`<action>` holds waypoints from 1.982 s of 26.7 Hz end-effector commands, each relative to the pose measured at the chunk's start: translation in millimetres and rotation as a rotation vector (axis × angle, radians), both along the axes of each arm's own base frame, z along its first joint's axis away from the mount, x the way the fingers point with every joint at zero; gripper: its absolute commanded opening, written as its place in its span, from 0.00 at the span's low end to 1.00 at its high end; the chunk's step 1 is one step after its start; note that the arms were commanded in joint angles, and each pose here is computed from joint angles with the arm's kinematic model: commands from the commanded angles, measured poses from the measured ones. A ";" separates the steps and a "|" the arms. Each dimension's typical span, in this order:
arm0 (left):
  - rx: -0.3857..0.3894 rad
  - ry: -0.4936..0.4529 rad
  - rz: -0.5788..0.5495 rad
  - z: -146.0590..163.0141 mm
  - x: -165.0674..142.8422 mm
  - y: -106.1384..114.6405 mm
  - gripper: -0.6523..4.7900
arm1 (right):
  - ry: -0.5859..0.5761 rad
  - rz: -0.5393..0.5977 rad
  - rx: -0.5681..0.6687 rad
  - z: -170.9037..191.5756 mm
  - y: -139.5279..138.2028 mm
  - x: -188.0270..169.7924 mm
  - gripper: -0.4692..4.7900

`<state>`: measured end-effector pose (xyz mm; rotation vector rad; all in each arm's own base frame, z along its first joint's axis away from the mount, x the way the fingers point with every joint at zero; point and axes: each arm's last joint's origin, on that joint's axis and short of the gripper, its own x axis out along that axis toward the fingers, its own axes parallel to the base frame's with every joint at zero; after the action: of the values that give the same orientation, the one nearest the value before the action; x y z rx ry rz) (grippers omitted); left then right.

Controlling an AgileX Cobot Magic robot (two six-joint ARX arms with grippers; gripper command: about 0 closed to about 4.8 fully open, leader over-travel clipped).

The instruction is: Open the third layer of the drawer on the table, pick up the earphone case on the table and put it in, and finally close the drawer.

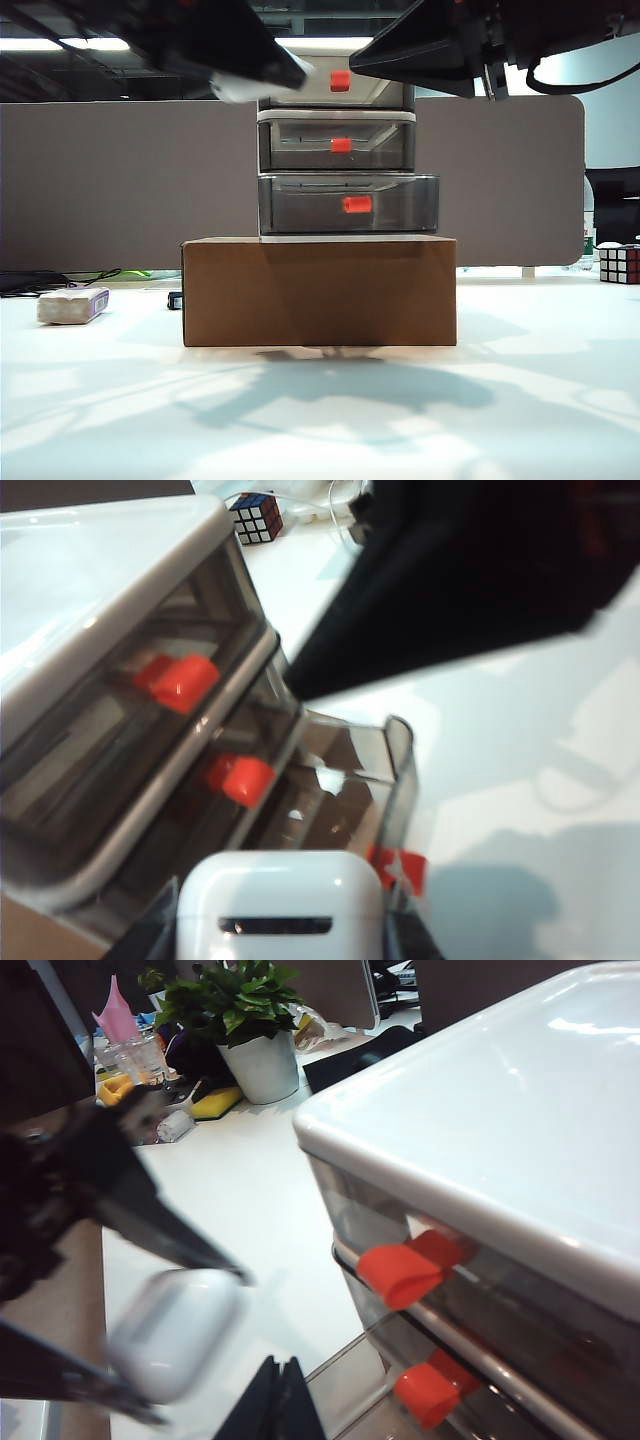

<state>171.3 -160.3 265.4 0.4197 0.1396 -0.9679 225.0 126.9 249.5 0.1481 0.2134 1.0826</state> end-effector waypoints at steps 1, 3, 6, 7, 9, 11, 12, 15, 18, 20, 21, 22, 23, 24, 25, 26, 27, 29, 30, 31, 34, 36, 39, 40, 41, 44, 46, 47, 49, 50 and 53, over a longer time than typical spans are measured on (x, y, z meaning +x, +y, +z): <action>0.005 0.015 0.001 -0.9 15.2 -13.7 0.26 | -0.014 0.005 0.012 4.1 0.1 -0.3 0.08; 0.018 0.030 -0.002 -3.8 21.6 -19.5 0.26 | -0.016 0.005 0.014 4.8 0.0 -0.6 0.08; 0.017 0.029 -0.001 -8.8 26.5 -23.8 0.26 | -0.021 0.004 0.016 6.3 -0.5 -1.5 0.08; 0.017 0.028 -0.001 -9.4 27.1 -24.3 0.26 | -0.023 0.004 0.017 6.6 -0.6 -1.6 0.08; 0.014 0.026 -0.001 -11.7 29.5 -26.4 0.26 | -0.024 0.004 0.017 6.7 -0.6 -1.7 0.08; 0.020 0.033 -0.001 -15.0 31.2 -28.0 0.26 | -0.023 0.004 0.017 6.7 -0.6 -1.7 0.08; 0.024 0.036 -0.001 -16.5 31.9 -28.6 0.26 | -0.023 0.004 0.017 6.7 -0.6 -1.7 0.08; 0.028 0.036 0.008 -18.4 33.5 -29.4 0.26 | -0.022 0.006 0.017 6.6 -0.6 -1.7 0.08; 0.025 0.021 0.033 -19.0 35.9 -30.4 0.26 | -0.021 0.007 0.017 6.6 -0.6 -1.8 0.08; 0.025 0.021 0.033 -20.1 36.8 -31.0 0.26 | -0.019 0.007 0.016 6.4 -0.6 -1.8 0.08; 0.029 0.027 0.032 -22.0 37.5 -31.7 0.27 | -0.017 0.007 0.015 6.2 -0.6 -1.9 0.08; 0.031 0.029 0.032 -22.6 37.6 -31.9 0.27 | -0.017 0.007 0.015 6.2 -0.6 -1.9 0.08; 0.036 0.037 0.027 -25.1 38.6 -33.0 0.30 | -0.017 0.007 0.015 6.2 -0.6 -1.9 0.08; 0.037 0.041 0.020 -26.2 38.8 -33.5 0.35 | -0.017 0.007 0.015 6.2 -0.6 -1.9 0.08; 0.043 0.049 0.018 -28.8 39.7 -34.4 0.48 | -0.017 0.007 0.015 6.2 -0.6 -1.9 0.08; 0.047 0.054 0.018 -30.4 40.3 -34.9 0.52 | -0.017 0.007 0.015 6.2 -0.6 -1.9 0.08; 0.049 0.055 0.017 -31.0 40.4 -35.0 0.52 | -0.017 0.007 0.015 6.2 -0.6 -1.9 0.08; 0.040 0.058 -0.004 -31.2 40.6 -36.0 0.53 | -0.017 0.007 0.015 6.2 -0.6 -1.9 0.08; 0.039 0.057 -0.004 -31.1 40.6 -36.0 0.56 | -0.017 0.007 0.015 6.2 -0.6 -1.9 0.08; 0.035 0.052 -0.004 -30.6 40.7 -36.2 0.64 | -0.017 0.007 0.015 6.2 -0.6 -1.9 0.08; 0.032 0.049 -0.004 -30.2 40.9 -36.3 0.76 | -0.017 0.007 0.015 6.2 -0.6 -1.9 0.08; 0.032 0.048 -0.004 -30.0 40.8 -36.2 0.76 | -0.017 0.007 0.015 6.2 -0.6 -1.9 0.08; -0.027 0.091 0.015 -20.9 35.7 -32.9 0.74 | -0.017 0.007 0.015 6.2 -0.6 -1.9 0.08; -0.052 0.122 0.014 -17.6 31.7 -32.7 0.70 | -0.017 0.007 0.015 6.1 -0.6 -1.9 0.08; -0.085 0.178 -0.011 -12.8 25.0 -31.3 0.47 | -0.016 0.007 0.014 6.1 -0.6 -1.9 0.08; -0.081 0.282 -0.145 -13.9 16.2 -29.3 0.11 | -0.013 0.007 0.013 5.8 -0.6 -1.9 0.08; -0.018 0.380 -0.155 -25.2 13.6 -27.9 0.11 | 0.001 0.007 0.006 4.3 -0.7 -2.1 0.08; 0.001 0.401 -0.147 -28.9 13.9 -28.0 0.11 | 0.002 0.007 0.004 4.2 -0.7 -2.1 0.08; 0.022 0.414 -0.124 -33.6 15.4 -28.6 0.11 | 0.004 0.007 0.003 4.0 -0.7 -2.2 0.08; 0.033 0.408 -0.098 -35.6 17.1 -28.8 0.11 | 0.005 0.007 0.003 3.9 -0.7 -2.2 0.08; 0.060 0.366 -0.012 -41.2 23.7 -30.9 0.11 | 0.003 0.007 0.002 3.9 -0.7 -2.1 0.08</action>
<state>191.2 -190.0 224.0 0.2815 0.5301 -1.0852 222.9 125.9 249.4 0.1529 0.2368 1.0852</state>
